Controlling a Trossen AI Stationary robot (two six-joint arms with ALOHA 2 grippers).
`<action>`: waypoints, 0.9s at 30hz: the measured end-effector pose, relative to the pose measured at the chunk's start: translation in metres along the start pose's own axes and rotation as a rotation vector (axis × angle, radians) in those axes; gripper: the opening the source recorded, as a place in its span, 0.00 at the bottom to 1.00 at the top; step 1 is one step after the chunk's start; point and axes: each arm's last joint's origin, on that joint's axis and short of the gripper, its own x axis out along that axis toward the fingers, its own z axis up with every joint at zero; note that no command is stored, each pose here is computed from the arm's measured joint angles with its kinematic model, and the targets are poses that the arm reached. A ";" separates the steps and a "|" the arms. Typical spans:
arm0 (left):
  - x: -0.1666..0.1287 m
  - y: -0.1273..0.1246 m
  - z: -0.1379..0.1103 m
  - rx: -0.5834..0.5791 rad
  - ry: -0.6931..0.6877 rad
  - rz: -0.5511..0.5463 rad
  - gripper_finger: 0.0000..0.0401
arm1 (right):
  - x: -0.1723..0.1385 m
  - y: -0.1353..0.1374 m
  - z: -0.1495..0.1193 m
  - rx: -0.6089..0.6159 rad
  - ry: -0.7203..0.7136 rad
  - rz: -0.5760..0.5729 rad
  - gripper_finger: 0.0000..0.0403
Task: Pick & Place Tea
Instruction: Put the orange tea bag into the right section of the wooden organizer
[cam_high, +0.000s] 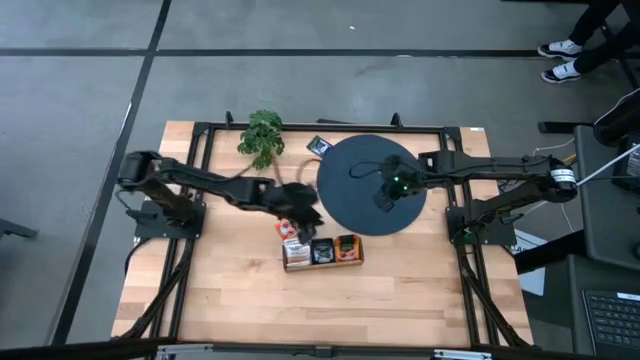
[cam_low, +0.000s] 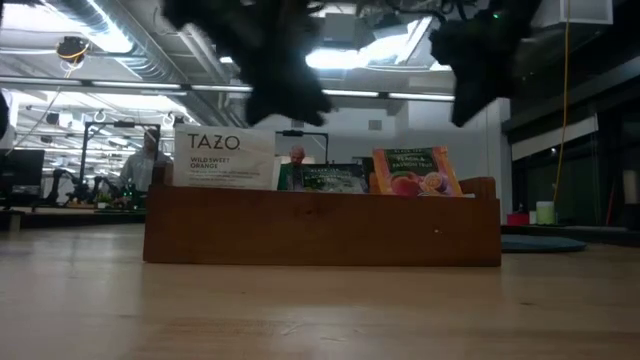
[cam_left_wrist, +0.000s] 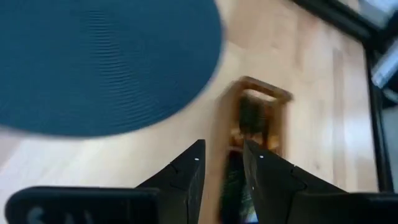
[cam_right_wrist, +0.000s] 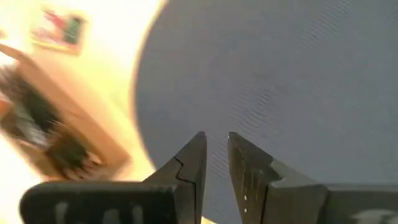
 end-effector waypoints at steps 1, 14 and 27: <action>-0.008 0.005 -0.005 -0.026 -0.023 0.018 0.26 | 0.000 0.002 0.003 -0.001 -0.018 0.036 0.17; -0.037 0.046 -0.091 -0.292 0.127 0.200 0.26 | 0.020 0.040 0.039 0.025 -0.189 0.443 0.17; -0.022 0.062 -0.118 -0.319 0.247 0.308 0.26 | 0.096 0.069 0.051 0.157 -0.002 0.688 0.17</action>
